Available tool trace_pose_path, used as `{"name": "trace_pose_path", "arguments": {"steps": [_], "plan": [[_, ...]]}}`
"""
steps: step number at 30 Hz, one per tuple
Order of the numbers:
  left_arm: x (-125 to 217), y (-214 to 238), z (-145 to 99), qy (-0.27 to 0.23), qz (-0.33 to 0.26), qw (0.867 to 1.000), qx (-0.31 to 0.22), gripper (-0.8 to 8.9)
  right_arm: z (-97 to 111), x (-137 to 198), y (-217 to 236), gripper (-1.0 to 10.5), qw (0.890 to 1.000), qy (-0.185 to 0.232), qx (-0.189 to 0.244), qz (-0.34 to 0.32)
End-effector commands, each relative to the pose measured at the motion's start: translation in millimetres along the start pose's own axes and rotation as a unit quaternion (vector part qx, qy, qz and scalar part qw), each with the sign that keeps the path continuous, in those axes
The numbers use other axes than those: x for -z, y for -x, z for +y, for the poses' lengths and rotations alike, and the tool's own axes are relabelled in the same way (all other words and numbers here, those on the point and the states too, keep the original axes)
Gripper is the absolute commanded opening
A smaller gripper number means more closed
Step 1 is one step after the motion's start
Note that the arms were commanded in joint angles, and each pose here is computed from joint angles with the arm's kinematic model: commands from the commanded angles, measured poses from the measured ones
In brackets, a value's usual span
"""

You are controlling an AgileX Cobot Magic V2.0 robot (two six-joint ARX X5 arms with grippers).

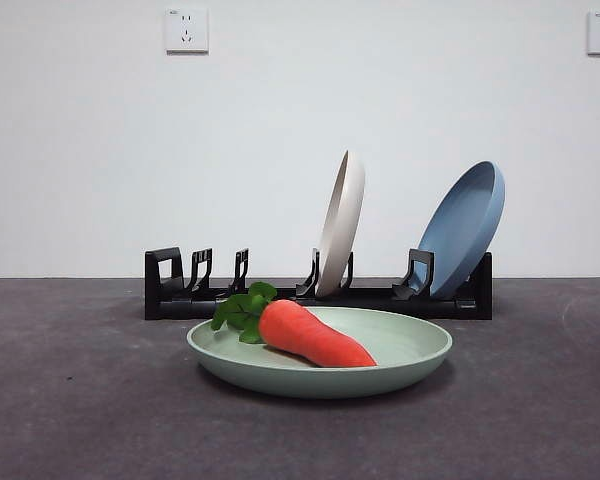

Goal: Take the green plate from the plate rack,put the plate on the table,take the carrot from the table,put the carrot in the plate

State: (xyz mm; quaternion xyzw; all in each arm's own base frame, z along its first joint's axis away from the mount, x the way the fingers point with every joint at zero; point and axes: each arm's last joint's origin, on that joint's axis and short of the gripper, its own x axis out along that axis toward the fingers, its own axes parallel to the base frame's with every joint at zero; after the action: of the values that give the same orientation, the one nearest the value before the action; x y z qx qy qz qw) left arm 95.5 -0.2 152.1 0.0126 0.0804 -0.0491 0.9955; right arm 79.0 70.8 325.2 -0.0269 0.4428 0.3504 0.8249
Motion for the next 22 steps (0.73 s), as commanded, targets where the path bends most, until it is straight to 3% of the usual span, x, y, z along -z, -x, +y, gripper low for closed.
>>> {"name": "trace_pose_path", "arguments": {"steps": [1,10,14,17,22], "plan": [[3.9,-1.1,0.2,0.006,0.004,1.000,-0.001,-0.03,-0.2,0.3,-1.0,0.0,1.000,0.003,0.001,0.000],[3.9,-1.1,0.2,0.006,0.004,1.000,-0.001,-0.03,-0.1,0.4,-0.9,0.0,1.000,0.004,0.000,0.000],[3.9,-1.1,0.2,0.006,0.004,1.000,-0.001,-0.03,-6.6,-0.7,7.6,0.0,0.996,0.042,0.051,-0.052],[3.9,-1.1,0.2,0.006,0.004,1.000,-0.001,-0.03,-15.1,-6.1,16.5,0.0,0.985,0.040,0.079,-0.145],[3.9,-1.1,0.3,0.006,0.004,1.000,-0.002,-0.03,-34.3,3.9,22.4,0.0,0.954,0.008,0.126,-0.272]]}}
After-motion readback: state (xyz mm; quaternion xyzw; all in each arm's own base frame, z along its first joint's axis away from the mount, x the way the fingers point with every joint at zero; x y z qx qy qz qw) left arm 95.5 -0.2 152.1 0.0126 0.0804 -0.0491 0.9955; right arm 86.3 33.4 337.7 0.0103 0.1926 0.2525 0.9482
